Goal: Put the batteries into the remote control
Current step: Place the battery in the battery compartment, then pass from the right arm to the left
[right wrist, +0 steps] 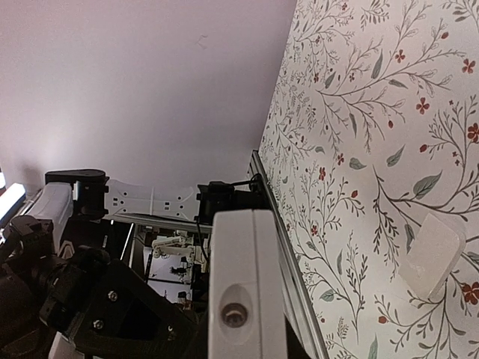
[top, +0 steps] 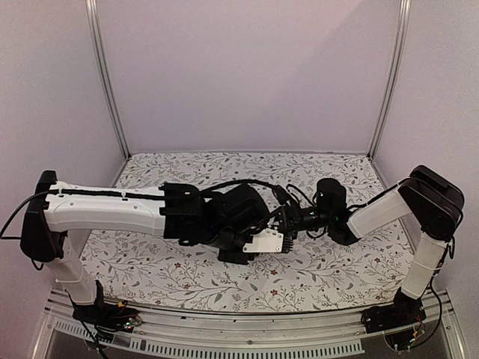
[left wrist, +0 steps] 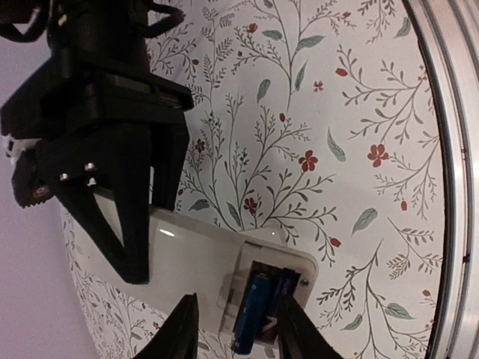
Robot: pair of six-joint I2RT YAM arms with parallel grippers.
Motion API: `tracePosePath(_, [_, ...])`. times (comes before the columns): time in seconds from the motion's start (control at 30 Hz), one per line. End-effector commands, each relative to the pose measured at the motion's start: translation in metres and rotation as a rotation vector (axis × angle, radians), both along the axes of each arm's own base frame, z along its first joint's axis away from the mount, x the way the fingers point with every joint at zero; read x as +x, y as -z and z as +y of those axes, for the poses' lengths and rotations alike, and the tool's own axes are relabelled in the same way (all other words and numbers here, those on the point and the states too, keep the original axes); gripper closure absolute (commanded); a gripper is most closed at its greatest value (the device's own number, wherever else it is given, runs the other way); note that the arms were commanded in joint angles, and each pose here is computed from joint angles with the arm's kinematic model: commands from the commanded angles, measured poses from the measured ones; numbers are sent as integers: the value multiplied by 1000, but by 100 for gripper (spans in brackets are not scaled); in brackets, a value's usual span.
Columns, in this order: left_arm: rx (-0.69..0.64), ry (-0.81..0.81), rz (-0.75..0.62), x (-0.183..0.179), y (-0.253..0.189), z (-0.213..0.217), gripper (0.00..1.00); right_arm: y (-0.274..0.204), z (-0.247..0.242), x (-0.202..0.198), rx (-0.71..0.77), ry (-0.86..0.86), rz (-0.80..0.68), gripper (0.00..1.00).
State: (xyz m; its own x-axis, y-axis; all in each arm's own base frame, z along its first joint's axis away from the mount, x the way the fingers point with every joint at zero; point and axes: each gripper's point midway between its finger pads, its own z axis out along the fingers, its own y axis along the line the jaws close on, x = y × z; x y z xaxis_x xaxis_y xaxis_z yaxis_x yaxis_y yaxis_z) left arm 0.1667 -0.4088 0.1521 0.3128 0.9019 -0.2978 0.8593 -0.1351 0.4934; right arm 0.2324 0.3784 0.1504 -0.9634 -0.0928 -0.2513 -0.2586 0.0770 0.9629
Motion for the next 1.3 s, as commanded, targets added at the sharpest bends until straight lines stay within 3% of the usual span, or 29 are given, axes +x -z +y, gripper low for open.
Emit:
tracePosePath(0.0, [-234,-88,-23,8,-59,-7,59,-23,-5,17,58,34,-64,100])
tracePosePath(0.13, [-407,-154,-16,13,-96,1,44,-33,-9,23,66,57,-93,100])
tracePosePath(0.2, [-499,-221,14,21,-108,8,28,-37,-9,23,74,58,-106,100])
tracePosePath(0.27, [-580,-314,105,33,-115,18,25,-44,-9,23,86,55,-124,100])
tracePosePath(0.4, [-716,-511,383,56,-112,40,27,-59,-9,20,104,38,-168,100])
tracePosePath(0.53, [-824,-563,699,61,-102,46,34,-75,-10,15,124,18,-214,100])
tracePosePath(0.67, [-893,-591,925,67,-100,49,41,-82,-8,9,135,-5,-229,100])
tracePosePath(0.93, [-856,-562,1182,53,-84,28,47,-90,6,-3,156,-58,-242,100])
tracePosePath(1.27, [-823,-546,1244,47,-70,18,53,-94,15,-7,161,-82,-239,100])
